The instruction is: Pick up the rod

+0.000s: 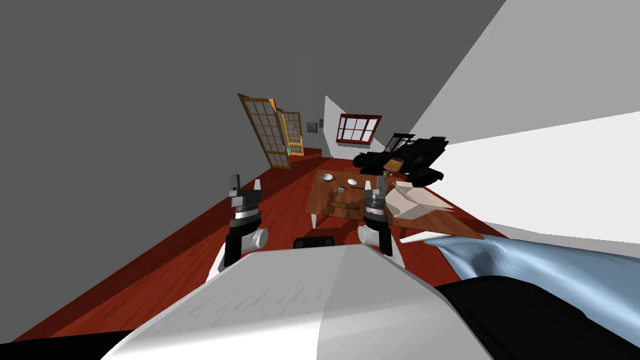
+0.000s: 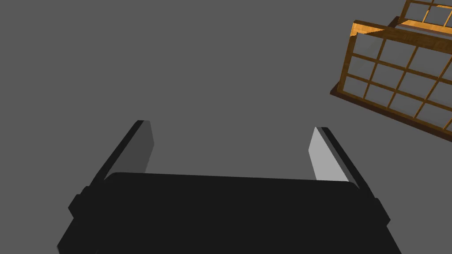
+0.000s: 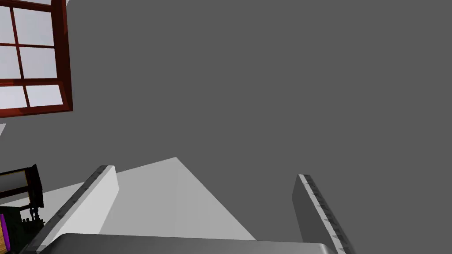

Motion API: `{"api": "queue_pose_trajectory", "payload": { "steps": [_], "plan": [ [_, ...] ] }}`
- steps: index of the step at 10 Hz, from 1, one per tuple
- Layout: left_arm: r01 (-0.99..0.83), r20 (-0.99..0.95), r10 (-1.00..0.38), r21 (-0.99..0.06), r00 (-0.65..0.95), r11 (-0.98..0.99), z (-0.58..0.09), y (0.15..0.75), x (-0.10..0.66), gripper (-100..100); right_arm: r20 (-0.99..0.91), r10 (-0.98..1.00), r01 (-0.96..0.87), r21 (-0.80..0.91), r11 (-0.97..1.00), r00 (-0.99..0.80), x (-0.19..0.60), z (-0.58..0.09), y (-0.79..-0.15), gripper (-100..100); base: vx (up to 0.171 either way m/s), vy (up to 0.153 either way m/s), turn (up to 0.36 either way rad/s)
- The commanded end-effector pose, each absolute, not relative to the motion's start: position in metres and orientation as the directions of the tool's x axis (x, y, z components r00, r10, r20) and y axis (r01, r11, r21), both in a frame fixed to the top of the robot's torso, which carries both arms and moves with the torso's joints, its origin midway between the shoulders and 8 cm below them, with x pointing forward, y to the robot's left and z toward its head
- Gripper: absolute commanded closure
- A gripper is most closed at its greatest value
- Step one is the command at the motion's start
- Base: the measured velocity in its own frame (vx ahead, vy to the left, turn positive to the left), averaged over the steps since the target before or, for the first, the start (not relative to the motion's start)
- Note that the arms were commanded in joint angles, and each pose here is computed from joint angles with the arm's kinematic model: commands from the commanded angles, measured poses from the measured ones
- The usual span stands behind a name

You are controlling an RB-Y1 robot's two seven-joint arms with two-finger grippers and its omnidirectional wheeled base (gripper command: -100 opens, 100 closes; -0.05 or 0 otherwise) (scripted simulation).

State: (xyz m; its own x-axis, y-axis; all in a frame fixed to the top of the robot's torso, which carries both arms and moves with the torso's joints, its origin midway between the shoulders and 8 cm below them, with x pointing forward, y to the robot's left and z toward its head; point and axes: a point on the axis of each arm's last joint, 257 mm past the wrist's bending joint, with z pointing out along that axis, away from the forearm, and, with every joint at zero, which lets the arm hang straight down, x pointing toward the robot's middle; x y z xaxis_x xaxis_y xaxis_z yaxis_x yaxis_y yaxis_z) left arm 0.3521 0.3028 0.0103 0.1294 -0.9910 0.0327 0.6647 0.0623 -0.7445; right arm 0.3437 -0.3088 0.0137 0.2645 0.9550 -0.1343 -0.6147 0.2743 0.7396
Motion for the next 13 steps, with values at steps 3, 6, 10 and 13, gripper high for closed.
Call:
{"api": "queue_pose_trajectory", "payload": {
  "steps": [3,6,10,13],
  "plan": [
    [0.665,0.033,-0.991,-0.744,0.129,0.062,0.010,0.303,0.352,0,-0.220,0.954,-0.572,0.764,0.298,0.203,0.352,-0.014,-0.290,-100,-0.053,0.017,0.057],
    [0.665,0.033,-0.991,-0.744,0.129,0.062,0.010,0.303,0.352,0,-0.308,0.942,-0.515,0.791,0.330,0.131,0.358,-0.053,-0.271,-100,-0.071,0.025,0.072],
    [0.665,0.033,-0.991,-0.744,0.129,0.062,0.010,0.303,0.352,0,-0.414,0.910,-0.439,0.812,0.385,0.032,0.359,-0.110,-0.249,-100,-0.074,0.041,0.071],
    [0.665,0.033,-0.991,-0.744,0.129,0.062,0.010,0.303,0.352,0,-0.492,0.869,-0.379,0.815,0.439,-0.050,0.355,-0.157,-0.236,-100,-0.073,0.043,0.103]
  ]
}}
